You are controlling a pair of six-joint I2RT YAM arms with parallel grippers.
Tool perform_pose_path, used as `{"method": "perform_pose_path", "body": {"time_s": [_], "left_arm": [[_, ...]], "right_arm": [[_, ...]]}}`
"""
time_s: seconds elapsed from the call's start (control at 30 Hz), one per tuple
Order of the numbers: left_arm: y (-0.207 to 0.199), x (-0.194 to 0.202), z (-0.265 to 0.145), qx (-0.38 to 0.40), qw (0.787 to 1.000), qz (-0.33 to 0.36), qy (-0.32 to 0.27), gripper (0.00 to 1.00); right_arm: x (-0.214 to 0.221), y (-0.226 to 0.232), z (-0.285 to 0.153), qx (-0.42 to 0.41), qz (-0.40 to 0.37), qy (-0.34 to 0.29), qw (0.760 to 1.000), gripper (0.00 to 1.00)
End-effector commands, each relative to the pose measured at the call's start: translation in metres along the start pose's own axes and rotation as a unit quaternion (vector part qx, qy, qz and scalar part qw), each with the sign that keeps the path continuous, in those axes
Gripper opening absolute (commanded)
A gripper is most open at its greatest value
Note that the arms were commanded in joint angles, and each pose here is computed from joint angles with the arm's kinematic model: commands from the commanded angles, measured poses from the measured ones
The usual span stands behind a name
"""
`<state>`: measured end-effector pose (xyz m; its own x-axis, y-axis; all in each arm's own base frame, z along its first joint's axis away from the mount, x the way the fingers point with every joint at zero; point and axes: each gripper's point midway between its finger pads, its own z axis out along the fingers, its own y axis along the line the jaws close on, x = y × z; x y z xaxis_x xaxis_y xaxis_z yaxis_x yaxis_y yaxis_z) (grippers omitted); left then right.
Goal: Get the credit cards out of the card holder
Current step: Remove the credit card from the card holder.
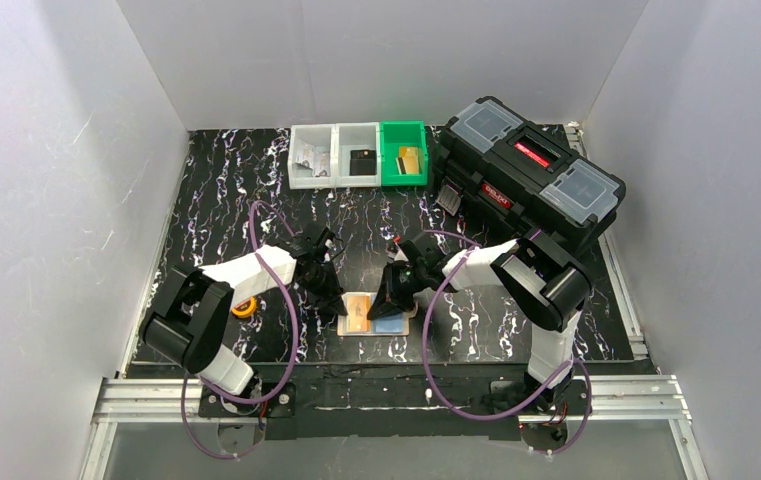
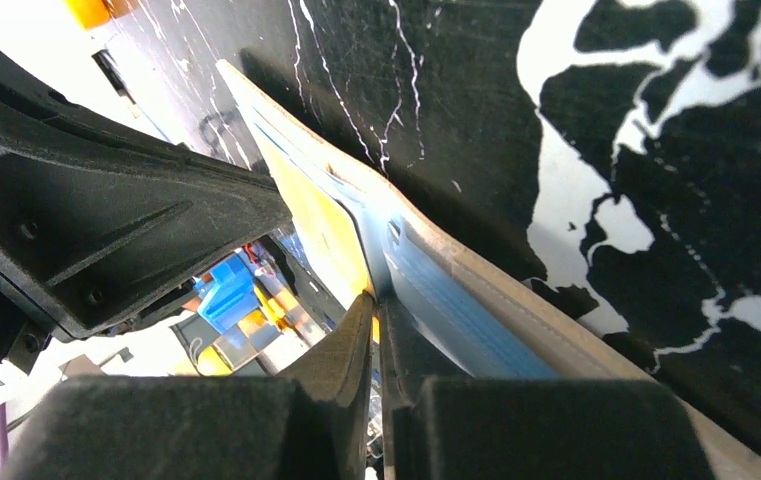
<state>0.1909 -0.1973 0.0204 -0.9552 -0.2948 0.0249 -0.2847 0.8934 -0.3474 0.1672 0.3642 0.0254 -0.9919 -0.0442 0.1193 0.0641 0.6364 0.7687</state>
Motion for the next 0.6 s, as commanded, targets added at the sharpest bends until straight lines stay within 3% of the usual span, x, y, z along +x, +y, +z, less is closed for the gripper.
{"method": "perform_pose_path", "body": {"time_s": [0.0, 0.33, 0.5, 0.57], "left_arm": [[0.033, 0.013, 0.009, -0.070, 0.998, -0.005, 0.007, 0.00], [0.040, 0.013, 0.008, -0.085, 0.996, -0.010, 0.005, 0.00], [0.038, 0.014, 0.010, -0.082, 0.996, -0.009, 0.012, 0.00], [0.039, 0.015, 0.010, -0.082, 0.996, -0.010, 0.013, 0.00]], "right_arm": [[-0.003, 0.004, 0.000, -0.005, -0.018, -0.021, 1.000, 0.09], [-0.008, -0.015, -0.012, 0.008, -0.004, -0.045, 0.999, 0.07], [-0.009, -0.007, -0.009, -0.009, -0.007, -0.034, 0.999, 0.23], [-0.010, -0.005, -0.009, -0.015, -0.006, -0.033, 0.999, 0.25]]}}
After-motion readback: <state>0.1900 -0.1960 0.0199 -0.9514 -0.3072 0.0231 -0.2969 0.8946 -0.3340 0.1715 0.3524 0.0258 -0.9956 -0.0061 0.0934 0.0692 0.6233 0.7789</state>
